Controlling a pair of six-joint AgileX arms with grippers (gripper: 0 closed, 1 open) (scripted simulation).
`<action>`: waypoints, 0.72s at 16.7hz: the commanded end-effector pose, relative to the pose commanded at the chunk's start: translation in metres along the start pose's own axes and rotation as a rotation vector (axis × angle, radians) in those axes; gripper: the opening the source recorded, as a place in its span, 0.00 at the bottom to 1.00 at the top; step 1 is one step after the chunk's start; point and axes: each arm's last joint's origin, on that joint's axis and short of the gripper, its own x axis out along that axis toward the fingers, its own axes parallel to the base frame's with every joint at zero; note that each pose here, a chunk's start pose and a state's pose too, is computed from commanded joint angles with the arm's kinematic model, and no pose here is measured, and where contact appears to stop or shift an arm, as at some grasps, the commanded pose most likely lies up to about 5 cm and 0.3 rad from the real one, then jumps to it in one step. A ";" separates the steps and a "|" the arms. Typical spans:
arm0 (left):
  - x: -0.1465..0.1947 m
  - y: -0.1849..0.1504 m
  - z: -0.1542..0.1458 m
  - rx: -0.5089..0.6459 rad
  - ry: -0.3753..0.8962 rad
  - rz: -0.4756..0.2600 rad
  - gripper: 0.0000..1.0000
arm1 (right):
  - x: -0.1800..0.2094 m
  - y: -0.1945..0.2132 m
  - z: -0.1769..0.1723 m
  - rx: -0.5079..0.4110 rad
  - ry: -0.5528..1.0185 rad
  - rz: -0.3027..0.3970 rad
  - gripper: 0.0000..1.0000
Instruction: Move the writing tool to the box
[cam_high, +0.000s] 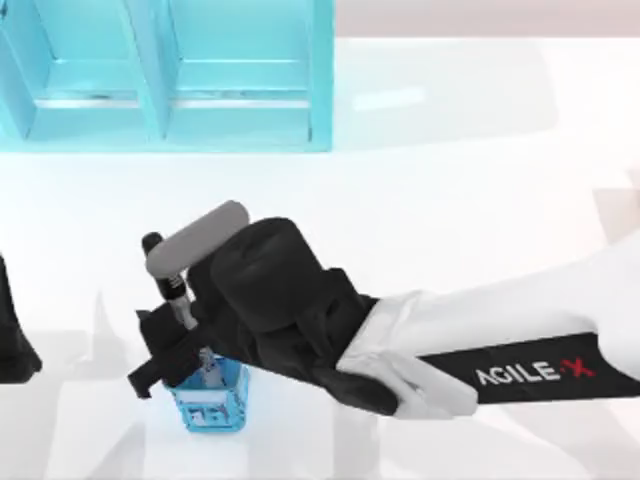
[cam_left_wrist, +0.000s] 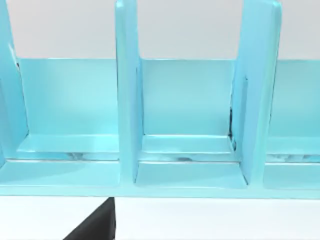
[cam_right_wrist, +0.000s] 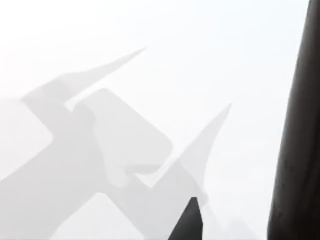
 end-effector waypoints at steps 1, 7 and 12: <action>0.000 0.000 0.000 0.000 0.000 0.000 1.00 | -0.003 -0.002 0.002 0.000 0.003 0.001 0.00; 0.000 0.000 0.000 0.000 0.000 0.000 1.00 | -0.065 -0.029 0.047 0.003 0.019 0.007 0.00; 0.000 0.000 0.000 0.000 0.000 0.000 1.00 | -0.150 -0.054 0.080 -0.001 -0.007 0.008 0.00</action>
